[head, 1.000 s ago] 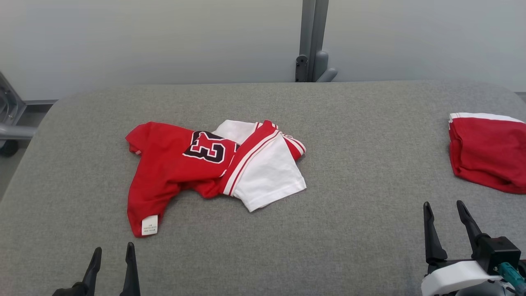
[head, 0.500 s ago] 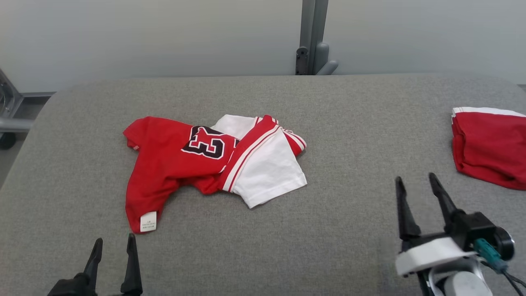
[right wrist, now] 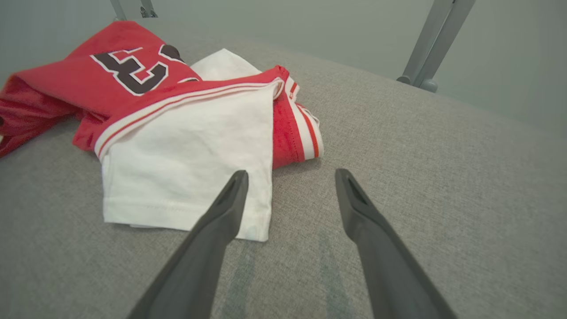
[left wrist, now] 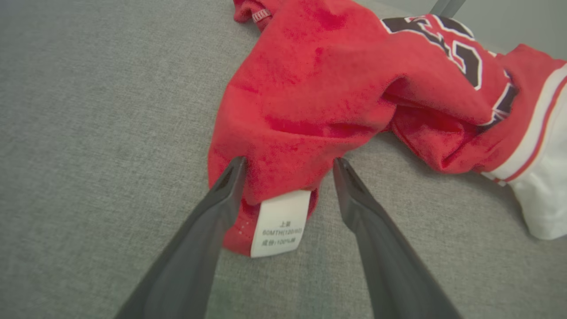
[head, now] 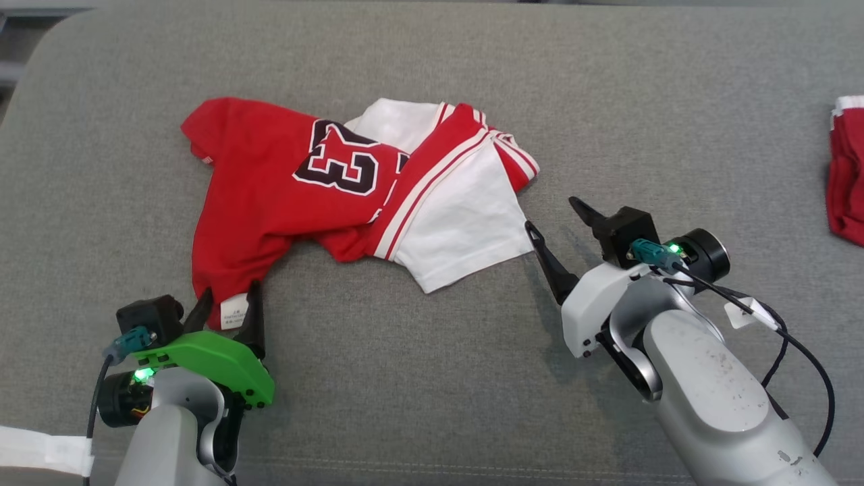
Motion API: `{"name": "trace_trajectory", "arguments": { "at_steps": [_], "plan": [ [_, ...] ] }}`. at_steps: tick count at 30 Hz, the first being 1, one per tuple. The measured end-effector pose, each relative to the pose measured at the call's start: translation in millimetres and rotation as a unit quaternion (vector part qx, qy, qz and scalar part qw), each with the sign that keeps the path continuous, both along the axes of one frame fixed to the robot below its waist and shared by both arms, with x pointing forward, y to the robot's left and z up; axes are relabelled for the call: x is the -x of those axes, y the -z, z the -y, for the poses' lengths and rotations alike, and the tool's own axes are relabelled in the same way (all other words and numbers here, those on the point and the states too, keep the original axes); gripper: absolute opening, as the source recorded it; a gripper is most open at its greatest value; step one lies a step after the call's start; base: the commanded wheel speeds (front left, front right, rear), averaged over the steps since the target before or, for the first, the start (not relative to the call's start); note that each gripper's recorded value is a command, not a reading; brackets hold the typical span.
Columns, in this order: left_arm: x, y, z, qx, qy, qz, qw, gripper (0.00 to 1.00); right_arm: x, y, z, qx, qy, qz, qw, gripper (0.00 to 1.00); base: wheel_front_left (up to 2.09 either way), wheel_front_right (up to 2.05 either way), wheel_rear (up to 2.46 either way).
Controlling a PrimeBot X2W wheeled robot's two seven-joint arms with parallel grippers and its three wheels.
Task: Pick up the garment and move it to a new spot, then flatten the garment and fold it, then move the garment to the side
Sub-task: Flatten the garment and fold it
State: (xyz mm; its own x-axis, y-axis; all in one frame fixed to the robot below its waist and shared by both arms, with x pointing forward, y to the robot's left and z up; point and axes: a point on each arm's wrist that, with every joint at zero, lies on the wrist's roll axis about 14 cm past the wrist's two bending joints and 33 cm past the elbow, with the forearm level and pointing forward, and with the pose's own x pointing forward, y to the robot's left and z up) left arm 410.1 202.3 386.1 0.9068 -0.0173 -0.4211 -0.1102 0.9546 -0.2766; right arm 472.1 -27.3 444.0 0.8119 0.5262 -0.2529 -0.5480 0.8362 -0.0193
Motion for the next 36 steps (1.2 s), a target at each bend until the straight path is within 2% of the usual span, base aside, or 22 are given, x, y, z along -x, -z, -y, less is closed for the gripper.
{"name": "trace_trajectory", "arguments": {
  "at_steps": [5,15,16,17,18,19,22,27,31,36],
  "plan": [
    [7.9,34.5,-4.9,0.005,-0.007,-0.061,0.998,1.0,5.6,55.0,-17.5,0.014,-0.029,-0.076,0.997,1.0,0.0,0.0,0.0],
    [12.4,44.8,-25.3,-0.003,-0.038,-0.068,0.997,1.0,-1.1,75.8,-45.9,-0.002,-0.066,-0.094,0.993,0.99,0.0,0.0,0.0],
    [13.6,45.7,-26.5,-0.004,-0.04,-0.07,0.997,0.88,-1.4,76.6,-47.6,-0.005,-0.066,-0.096,0.993,0.89,0.0,0.0,0.0],
    [14.6,46.5,-27.7,-0.005,-0.041,-0.071,0.997,0.49,-1.4,77.0,-49.0,-0.007,-0.067,-0.098,0.993,0.35,0.0,0.0,0.0],
    [15.6,47.1,-28.6,-0.006,-0.041,-0.073,0.996,0.36,-0.9,77.2,-50.2,-0.009,-0.069,-0.099,0.993,0.04,0.0,0.0,0.0],
    [17.1,47.8,-29.9,-0.008,-0.041,-0.075,0.996,0.0,0.6,76.9,-52.3,-0.011,-0.072,-0.101,0.992,0.0,0.0,0.0,0.0],
    [21.3,47.7,-34.8,-0.016,-0.041,-0.076,0.996,0.0,7.4,72.2,-60.6,-0.036,-0.077,-0.113,0.99,0.0,0.0,0.0,0.0],
    [21.7,32.2,-44.2,-0.027,-0.048,-0.045,0.997,0.0,14.0,48.9,-53.4,-0.12,-0.049,-0.126,0.983,0.0,0.0,0.0,0.0],
    [20.8,6.9,-59.2,-0.045,-0.052,-0.003,0.998,0.0,1.0,-2.9,-29.7,-0.188,-0.024,-0.08,0.979,0.0,0.0,0.0,0.0],
    [15.5,-36.5,-56.4,-0.047,-0.046,0.063,0.996,0.0,-4.1,-63.2,11.0,-0.229,0.003,-0.015,0.973,0.0,0.0,0.0,0.0]
  ]
}}
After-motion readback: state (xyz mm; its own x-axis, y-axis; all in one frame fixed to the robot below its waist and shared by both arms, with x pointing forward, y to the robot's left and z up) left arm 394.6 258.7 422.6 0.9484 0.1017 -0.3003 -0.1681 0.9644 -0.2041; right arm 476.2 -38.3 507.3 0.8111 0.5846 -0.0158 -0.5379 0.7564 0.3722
